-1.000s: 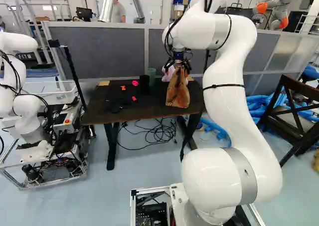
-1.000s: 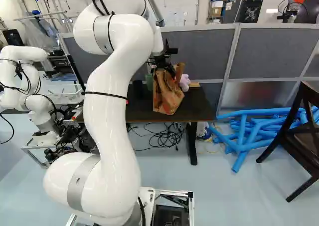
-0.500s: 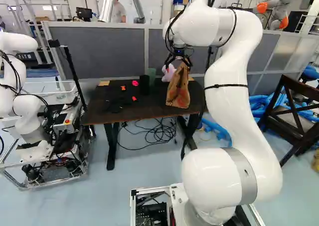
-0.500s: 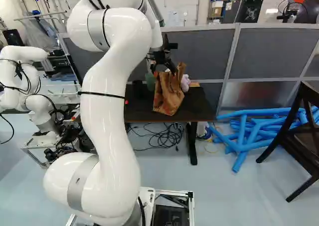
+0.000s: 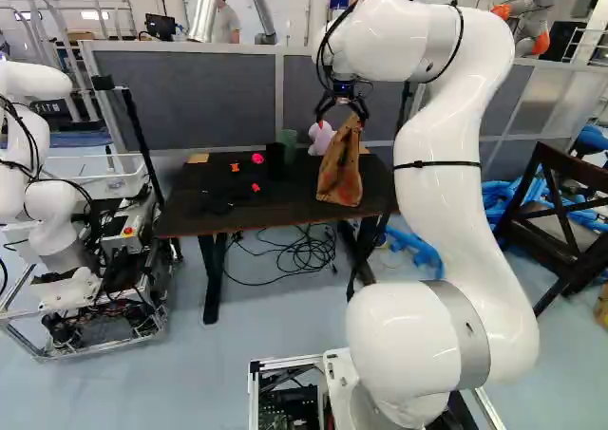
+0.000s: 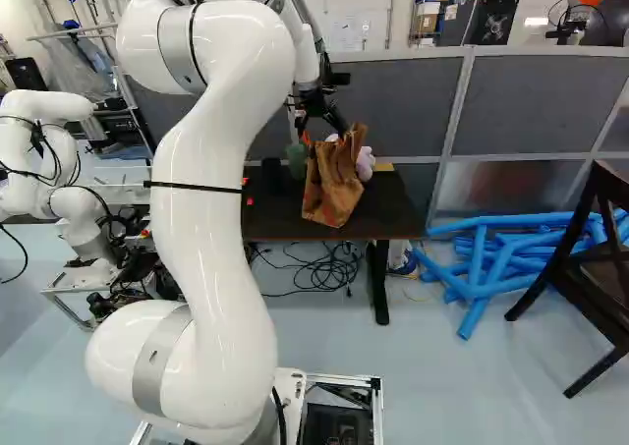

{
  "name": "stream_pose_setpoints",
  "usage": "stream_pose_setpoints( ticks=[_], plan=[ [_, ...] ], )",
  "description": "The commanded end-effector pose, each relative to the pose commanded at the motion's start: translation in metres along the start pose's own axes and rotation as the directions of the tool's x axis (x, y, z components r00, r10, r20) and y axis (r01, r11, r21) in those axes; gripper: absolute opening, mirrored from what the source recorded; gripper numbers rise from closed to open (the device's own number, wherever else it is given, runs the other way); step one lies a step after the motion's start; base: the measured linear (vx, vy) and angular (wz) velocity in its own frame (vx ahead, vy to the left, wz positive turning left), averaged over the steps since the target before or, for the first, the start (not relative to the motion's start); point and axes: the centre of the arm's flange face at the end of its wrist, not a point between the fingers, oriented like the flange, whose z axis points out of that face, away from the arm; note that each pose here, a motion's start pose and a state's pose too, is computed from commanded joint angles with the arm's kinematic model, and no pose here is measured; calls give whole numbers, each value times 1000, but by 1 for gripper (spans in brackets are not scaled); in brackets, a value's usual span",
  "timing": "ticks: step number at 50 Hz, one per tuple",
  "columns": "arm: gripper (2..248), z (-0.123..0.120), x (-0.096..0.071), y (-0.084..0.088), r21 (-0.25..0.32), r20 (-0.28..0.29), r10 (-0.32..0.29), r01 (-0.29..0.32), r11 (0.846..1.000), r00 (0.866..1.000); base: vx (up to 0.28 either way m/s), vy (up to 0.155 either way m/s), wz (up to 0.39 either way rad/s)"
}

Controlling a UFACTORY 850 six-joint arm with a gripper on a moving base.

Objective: Pick up the bag on the ground and place it on the table

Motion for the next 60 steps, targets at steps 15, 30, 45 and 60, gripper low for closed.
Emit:
stream_pose_setpoints(
  ticks=[15, 30, 45, 60],
  plan=[
    [247, -23, -5, 5, -12, 21, 4, -4, 1000, 1000, 0, 0, 0],
    [247, -46, -12, 10, -29, 57, 9, -7, 1000, 998, 0, 0, 0],
    [247, -71, -20, 15, -49, 100, 13, -8, 999, 995, 0, 0, 0],
    [247, -98, -34, 17, -69, 147, 12, -2, 998, 989, 0, 0, 0]
  ],
)
